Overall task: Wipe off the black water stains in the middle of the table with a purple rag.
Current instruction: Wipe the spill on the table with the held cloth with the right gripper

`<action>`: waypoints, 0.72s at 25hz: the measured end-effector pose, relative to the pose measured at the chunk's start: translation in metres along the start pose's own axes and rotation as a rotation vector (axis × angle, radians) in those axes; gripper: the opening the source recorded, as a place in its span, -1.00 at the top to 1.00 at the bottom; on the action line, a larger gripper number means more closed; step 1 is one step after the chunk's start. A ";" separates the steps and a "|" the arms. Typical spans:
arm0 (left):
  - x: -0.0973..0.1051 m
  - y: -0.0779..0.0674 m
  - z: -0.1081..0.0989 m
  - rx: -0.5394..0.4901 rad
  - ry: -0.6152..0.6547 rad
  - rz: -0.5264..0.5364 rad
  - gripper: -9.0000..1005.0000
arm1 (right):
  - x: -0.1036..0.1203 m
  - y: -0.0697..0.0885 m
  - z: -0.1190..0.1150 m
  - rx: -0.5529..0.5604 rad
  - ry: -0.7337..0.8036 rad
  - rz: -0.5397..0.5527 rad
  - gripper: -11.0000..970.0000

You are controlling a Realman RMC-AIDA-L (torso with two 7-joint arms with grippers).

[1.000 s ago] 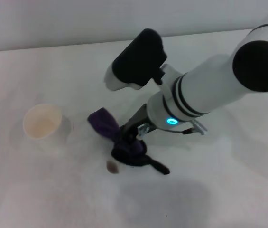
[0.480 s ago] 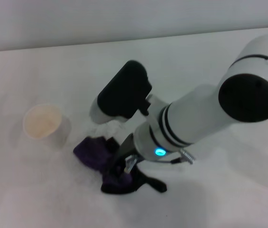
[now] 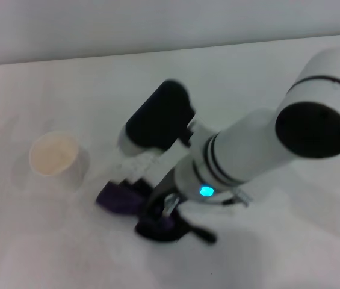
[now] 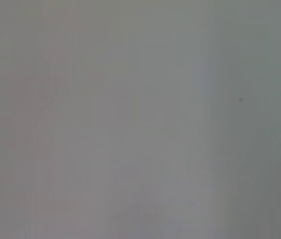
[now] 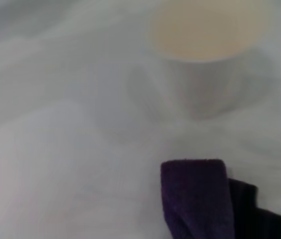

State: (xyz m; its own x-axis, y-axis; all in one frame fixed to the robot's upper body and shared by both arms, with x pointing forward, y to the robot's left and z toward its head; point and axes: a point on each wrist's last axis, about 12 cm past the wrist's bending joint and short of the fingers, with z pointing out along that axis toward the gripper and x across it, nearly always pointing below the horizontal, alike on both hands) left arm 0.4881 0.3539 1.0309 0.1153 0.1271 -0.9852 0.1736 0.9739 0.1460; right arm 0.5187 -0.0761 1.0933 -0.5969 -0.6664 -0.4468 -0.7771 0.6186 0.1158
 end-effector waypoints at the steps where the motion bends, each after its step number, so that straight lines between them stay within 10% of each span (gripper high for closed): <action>1: 0.000 0.000 0.000 0.000 0.000 0.000 -0.76 | -0.001 -0.007 -0.003 0.030 0.003 0.006 0.79; 11: 0.001 0.005 0.001 -0.016 0.016 0.009 -0.76 | 0.004 -0.060 -0.020 0.221 0.056 0.079 0.79; 18: 0.000 0.006 0.005 -0.016 0.018 0.013 -0.76 | -0.012 -0.010 -0.005 0.033 0.015 -0.012 0.80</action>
State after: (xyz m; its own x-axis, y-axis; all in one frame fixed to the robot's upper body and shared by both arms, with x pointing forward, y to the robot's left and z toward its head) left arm 0.4940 0.3583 1.0325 0.1003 0.1430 -0.9846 0.1566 0.9750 0.1575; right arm 0.5322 -0.0762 1.1023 -0.5909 -0.6798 -0.4344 -0.7772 0.6240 0.0808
